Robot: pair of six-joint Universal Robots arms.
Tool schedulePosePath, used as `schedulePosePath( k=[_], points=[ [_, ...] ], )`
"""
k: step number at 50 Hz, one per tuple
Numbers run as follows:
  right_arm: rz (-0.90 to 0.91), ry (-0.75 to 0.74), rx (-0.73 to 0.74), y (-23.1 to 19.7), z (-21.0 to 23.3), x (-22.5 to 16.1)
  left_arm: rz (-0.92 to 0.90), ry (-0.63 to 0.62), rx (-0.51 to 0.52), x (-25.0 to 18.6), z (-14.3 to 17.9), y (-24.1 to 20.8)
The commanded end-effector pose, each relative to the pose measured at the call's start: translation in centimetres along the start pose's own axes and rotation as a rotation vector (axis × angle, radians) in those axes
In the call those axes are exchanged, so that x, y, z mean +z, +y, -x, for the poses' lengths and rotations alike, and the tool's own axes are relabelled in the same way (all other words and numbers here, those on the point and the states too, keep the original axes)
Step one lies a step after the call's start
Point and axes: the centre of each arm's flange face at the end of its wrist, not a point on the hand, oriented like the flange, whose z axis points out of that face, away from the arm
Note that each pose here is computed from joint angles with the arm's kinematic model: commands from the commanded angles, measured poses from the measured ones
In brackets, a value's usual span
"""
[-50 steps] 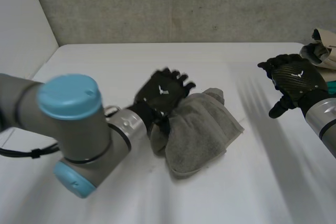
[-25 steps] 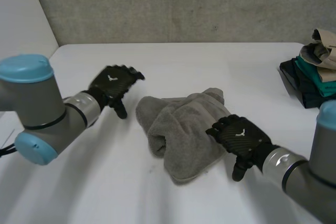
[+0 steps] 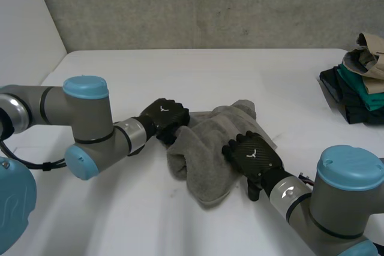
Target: Fold the laundry.
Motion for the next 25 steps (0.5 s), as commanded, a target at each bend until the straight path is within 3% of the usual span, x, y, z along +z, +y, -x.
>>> schedulePosePath(
  k=[1,7,19,25],
  points=[
    [-0.025,0.012,-0.009,-0.7,-0.4,0.5,0.001,-0.075,0.027,0.1,0.6,-0.2],
    [-0.051,0.028,-0.018,-1.6,-1.1,1.0,-0.014,-0.117,0.095,-0.1,0.7,-1.0],
    [-0.083,0.057,-0.024,-1.8,-2.2,3.3,-0.047,-0.134,0.115,-1.4,0.7,-3.2],
    [-0.151,0.181,-0.053,-4.9,-5.5,3.7,-0.114,-0.266,0.143,-3.5,2.9,-7.2]
  ],
)
